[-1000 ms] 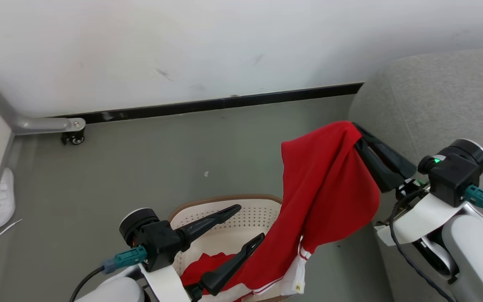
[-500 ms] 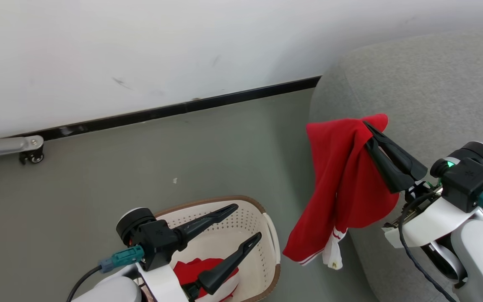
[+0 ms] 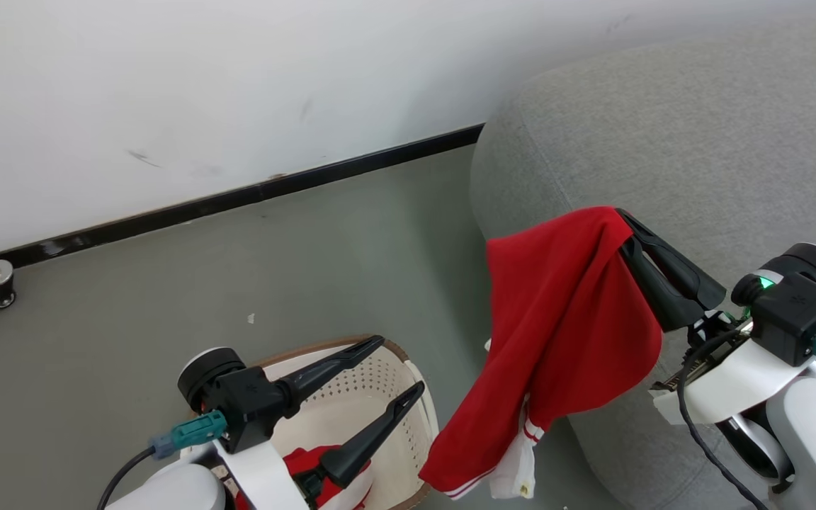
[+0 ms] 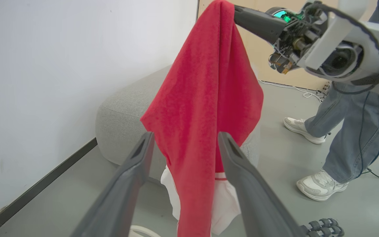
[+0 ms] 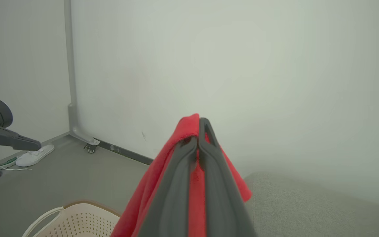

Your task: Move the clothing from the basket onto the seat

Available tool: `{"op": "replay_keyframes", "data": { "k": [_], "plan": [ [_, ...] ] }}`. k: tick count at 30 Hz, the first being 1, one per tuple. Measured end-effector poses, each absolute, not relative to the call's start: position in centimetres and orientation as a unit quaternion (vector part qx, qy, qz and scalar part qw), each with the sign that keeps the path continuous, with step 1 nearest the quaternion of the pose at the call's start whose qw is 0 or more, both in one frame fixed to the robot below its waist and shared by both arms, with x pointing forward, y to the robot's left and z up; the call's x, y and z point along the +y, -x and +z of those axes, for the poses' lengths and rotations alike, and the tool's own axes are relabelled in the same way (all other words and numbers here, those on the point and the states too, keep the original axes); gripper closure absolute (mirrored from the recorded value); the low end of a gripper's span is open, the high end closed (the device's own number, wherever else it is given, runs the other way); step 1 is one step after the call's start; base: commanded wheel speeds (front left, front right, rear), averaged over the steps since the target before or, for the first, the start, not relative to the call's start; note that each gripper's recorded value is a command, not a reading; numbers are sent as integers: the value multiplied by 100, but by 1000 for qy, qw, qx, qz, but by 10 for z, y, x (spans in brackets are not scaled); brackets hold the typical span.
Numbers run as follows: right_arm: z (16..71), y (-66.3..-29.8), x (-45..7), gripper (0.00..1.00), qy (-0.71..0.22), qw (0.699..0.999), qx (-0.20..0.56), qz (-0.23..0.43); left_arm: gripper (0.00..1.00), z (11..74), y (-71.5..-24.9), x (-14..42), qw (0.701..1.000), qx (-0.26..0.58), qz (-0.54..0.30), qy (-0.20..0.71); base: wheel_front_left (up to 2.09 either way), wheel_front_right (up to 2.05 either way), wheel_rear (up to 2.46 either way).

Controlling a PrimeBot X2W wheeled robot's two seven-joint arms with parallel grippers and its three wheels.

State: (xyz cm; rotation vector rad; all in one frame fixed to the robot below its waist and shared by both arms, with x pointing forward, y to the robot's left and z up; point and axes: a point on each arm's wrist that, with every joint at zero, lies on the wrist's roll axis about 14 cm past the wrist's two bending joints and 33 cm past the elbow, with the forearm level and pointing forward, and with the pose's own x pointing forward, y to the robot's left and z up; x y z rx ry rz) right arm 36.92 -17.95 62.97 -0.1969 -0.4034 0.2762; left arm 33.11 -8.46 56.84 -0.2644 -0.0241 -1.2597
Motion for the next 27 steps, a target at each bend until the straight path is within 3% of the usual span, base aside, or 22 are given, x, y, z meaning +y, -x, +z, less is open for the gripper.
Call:
{"op": "replay_keyframes", "data": {
  "k": [17, 27],
  "plan": [
    [643, -359, -218, 100, 110, 969, -208, 81, 0, 564, -332, -95, 790, -6, -599, 131, 0, 0, 0],
    [681, -373, -262, 100, 125, 961, -245, 31, 0, 558, -331, -95, 789, 5, -600, 136, 0, 0, 0]
  ]
}}
